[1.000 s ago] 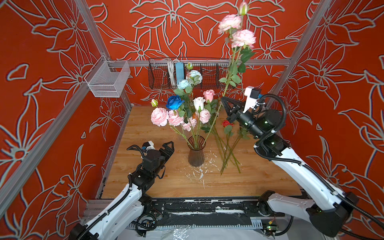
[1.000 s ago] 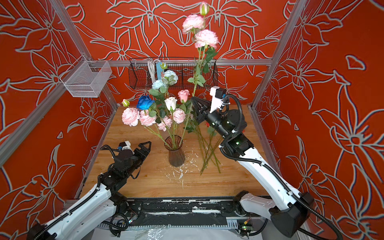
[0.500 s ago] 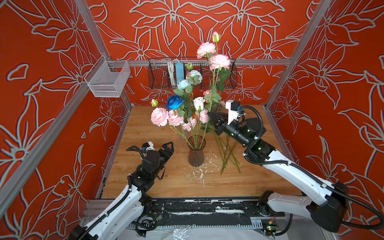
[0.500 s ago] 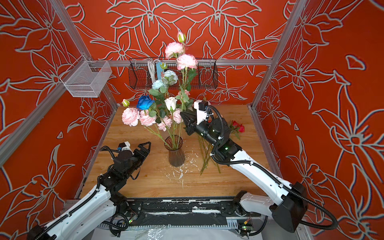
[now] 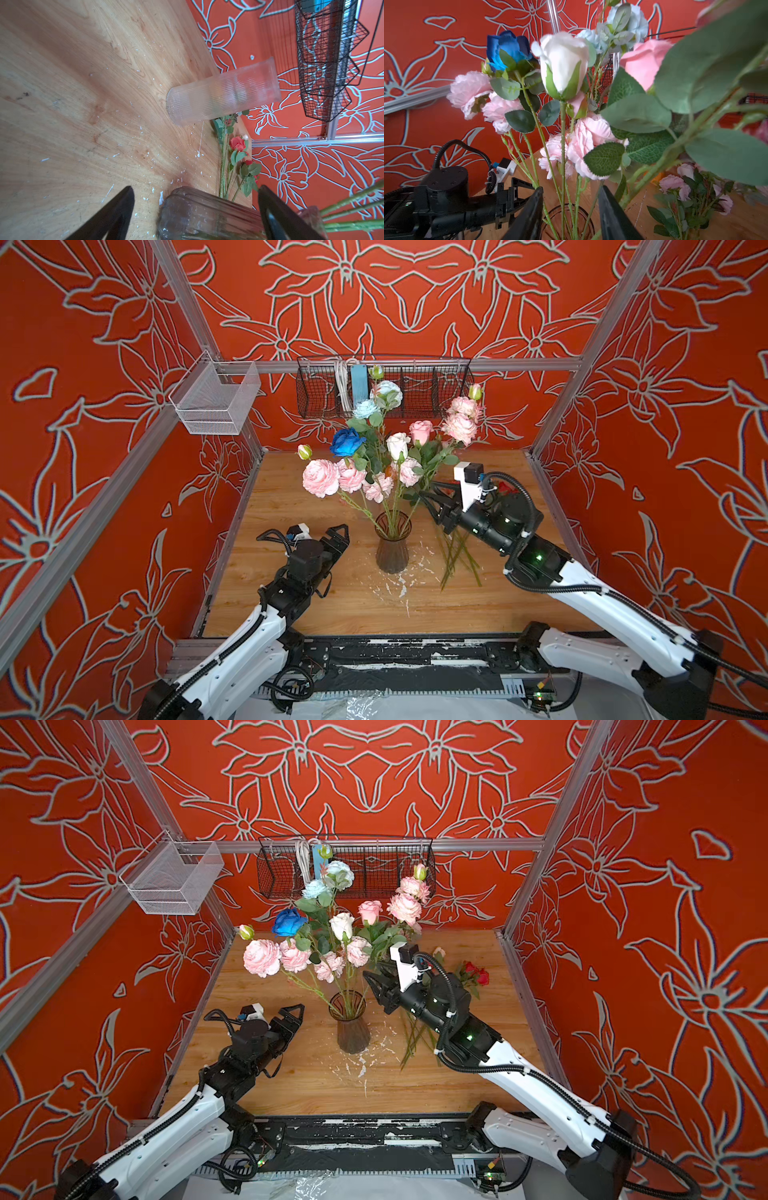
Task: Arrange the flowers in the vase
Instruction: 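Open the right gripper to release the rose and lower it beside the vase base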
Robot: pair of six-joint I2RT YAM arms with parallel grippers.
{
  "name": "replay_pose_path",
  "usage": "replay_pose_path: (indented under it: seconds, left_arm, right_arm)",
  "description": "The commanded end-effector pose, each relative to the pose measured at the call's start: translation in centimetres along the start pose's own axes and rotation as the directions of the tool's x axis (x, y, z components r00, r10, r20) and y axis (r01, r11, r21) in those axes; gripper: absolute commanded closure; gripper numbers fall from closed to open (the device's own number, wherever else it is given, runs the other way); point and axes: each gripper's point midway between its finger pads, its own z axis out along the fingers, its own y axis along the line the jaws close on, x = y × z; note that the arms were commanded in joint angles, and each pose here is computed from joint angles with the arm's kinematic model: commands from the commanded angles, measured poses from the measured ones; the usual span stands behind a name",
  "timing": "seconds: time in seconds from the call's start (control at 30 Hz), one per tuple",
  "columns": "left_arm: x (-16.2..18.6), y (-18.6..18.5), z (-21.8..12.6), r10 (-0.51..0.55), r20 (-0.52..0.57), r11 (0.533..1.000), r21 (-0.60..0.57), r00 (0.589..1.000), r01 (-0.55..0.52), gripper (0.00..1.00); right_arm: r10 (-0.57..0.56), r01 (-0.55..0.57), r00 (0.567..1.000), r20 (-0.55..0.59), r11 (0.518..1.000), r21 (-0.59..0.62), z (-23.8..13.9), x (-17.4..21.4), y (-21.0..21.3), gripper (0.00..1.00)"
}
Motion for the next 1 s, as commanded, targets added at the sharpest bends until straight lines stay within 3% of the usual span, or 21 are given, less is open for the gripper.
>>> replay_pose_path:
  seconds: [0.0,0.37,0.73,0.97]
  left_arm:
    - [-0.9,-1.4,0.0,-0.032,0.024,0.999,0.025,0.999,0.032,0.08]
    - [-1.6,-1.6,-0.5,-0.020,0.044,1.000,-0.007,0.999,0.020,0.08]
    - [-2.7,-2.2,-1.2,0.033,0.084,0.999,-0.020,0.996,-0.031,0.08]
    - [-2.1,-2.0,-0.4,0.022,0.057,0.999,-0.034,0.998,-0.020,0.08]
  right_arm:
    - [-0.009,0.009,1.000,-0.016,1.000,0.010,-0.9,0.6,-0.1,0.54]
    - [-0.037,0.041,0.998,-0.051,0.997,0.073,-4.8,-0.5,-0.5,0.52]
    - [0.084,-0.044,0.992,-0.096,0.933,0.357,-9.4,5.4,-6.2,0.55]
    - [0.235,-0.143,0.958,-0.166,0.890,0.434,-9.0,10.7,-8.9,0.56]
